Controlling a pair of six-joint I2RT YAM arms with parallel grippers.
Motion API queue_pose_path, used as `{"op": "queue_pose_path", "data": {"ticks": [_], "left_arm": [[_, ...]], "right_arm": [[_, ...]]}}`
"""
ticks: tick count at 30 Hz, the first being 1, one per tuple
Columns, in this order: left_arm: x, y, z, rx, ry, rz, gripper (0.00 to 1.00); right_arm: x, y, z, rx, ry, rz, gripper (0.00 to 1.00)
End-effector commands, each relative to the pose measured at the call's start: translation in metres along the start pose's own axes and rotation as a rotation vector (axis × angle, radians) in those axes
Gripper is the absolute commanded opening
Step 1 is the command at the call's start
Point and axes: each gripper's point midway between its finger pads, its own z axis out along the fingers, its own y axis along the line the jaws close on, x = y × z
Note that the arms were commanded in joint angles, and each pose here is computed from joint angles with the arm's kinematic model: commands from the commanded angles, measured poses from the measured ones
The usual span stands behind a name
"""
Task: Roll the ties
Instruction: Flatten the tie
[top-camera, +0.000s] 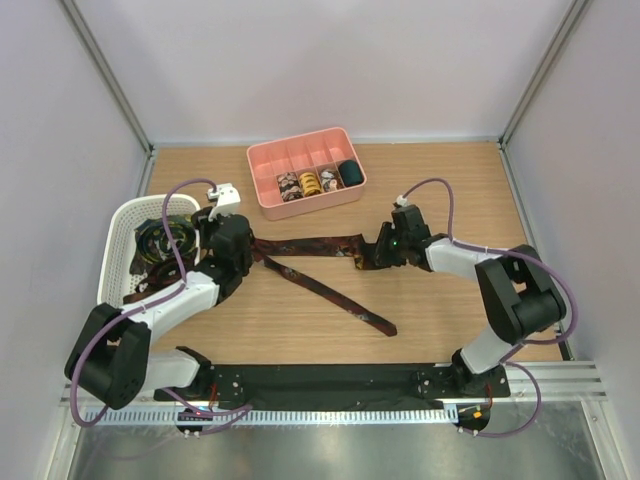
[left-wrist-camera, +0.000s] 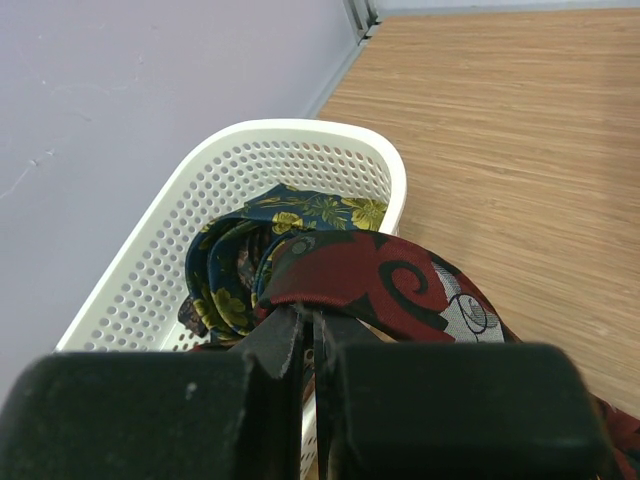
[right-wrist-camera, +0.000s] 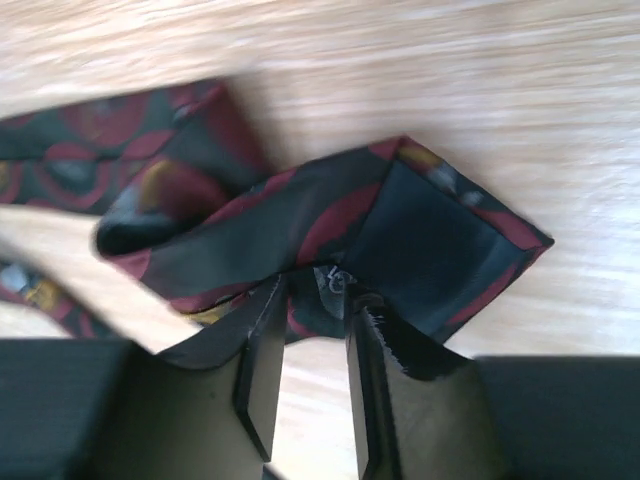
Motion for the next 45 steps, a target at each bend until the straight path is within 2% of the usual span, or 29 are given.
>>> {"op": "queue_pose_path", "data": {"ticks": [1,3,9,14,17,18,21,23,25,26,30,33,38,42,43,45], "left_arm": [[-0.014,0.005,-0.001,-0.026,-0.025,-0.107,0.0],[-0.015,0.005,-0.001,-0.029,-0.026,-0.107,0.0],[-0.014,0.008,-0.001,-0.04,-0.025,-0.11,0.0],[-0.011,0.007,-0.004,-0.033,-0.024,-0.119,0.0],[-0.007,0.009,-0.006,-0.045,-0.018,-0.112,0.0],[-0.006,0.01,-0.007,-0.051,-0.017,-0.115,0.0],[0.0,0.015,-0.008,-0.07,-0.01,-0.107,0.0],[0.003,0.016,-0.009,-0.068,-0.01,-0.106,0.0],[0.004,0.016,-0.009,-0.071,-0.009,-0.104,0.0],[0.004,0.016,-0.009,-0.073,-0.008,-0.104,0.0],[0.004,0.017,-0.009,-0.079,-0.01,-0.096,0.0],[0.005,0.017,-0.008,-0.081,-0.01,-0.102,0.0],[0.006,0.018,-0.008,-0.083,-0.008,-0.106,0.0],[0.006,0.02,-0.009,-0.086,-0.008,-0.114,0.0],[0.006,0.021,-0.009,-0.088,-0.008,-0.118,0.0],[0.007,0.022,-0.01,-0.084,-0.01,-0.124,0.0]], "right_arm": [[-0.033,0.004,0.011,-0.002,-0.061,0.051,0.33],[-0.028,-0.017,0.02,0.063,-0.019,0.097,0.28],[-0.051,-0.081,0.013,0.254,-0.067,0.218,0.31],[-0.097,-0.1,0.001,0.361,-0.138,0.198,0.34],[-0.121,-0.109,-0.012,0.464,-0.178,0.175,0.42],[-0.125,-0.115,-0.018,0.504,-0.183,0.168,0.53],[-0.144,-0.104,-0.035,0.498,-0.22,0.139,0.73],[-0.15,-0.09,-0.052,0.441,-0.247,0.116,0.75],[-0.137,-0.077,-0.061,0.41,-0.225,0.084,0.75],[-0.13,-0.067,-0.072,0.386,-0.215,0.066,0.71],[-0.075,-0.029,-0.081,0.272,-0.085,-0.029,0.66],[-0.016,-0.002,-0.083,0.198,0.032,-0.083,0.66],[0.046,0.015,-0.096,0.157,0.106,-0.088,0.77],[0.07,-0.001,-0.107,0.216,0.106,0.036,0.82],[0.072,0.001,-0.11,0.219,0.097,0.121,0.82],[0.084,0.003,-0.111,0.201,0.106,0.17,0.82]]}}
